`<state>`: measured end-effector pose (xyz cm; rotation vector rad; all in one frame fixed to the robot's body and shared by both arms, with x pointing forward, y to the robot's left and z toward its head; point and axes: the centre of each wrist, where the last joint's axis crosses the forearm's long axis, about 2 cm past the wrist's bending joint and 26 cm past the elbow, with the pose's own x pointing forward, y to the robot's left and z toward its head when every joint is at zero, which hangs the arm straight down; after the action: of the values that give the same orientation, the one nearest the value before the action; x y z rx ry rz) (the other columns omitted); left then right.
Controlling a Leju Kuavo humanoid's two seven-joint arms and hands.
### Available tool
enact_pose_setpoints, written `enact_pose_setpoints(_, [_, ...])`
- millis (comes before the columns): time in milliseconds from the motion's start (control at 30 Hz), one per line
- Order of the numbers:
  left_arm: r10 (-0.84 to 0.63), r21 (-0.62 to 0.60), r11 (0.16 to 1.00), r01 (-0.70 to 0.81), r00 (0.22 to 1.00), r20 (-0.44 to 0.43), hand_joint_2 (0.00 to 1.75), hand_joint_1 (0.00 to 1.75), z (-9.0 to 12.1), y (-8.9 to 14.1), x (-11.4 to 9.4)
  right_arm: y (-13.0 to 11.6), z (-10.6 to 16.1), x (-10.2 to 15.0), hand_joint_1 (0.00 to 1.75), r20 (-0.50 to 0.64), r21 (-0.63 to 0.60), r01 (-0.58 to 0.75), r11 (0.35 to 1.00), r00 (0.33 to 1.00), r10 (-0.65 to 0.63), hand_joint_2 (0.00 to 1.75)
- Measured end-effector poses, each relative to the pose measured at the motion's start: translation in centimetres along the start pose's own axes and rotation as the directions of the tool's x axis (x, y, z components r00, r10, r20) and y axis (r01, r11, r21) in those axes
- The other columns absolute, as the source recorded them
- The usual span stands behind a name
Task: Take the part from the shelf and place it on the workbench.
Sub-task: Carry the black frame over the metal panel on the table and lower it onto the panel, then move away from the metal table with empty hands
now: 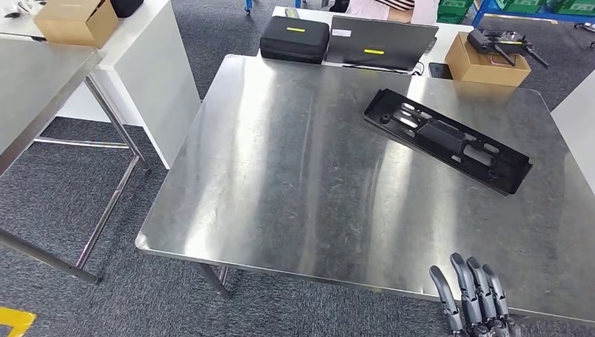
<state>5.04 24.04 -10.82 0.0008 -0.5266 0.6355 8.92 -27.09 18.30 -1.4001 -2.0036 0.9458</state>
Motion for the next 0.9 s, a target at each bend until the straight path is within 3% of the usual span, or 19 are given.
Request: enact_pose_setpoints(900, [0.015, 0.006, 1.000, -0.016, 1.000, 0.017, 0.00, 0.00, 0.06, -0.25, -0.13, -1.02, 0.70, 0.31, 0.00, 0.011, 0.026, 0.050, 0.998, 0.999, -0.050, 0.00])
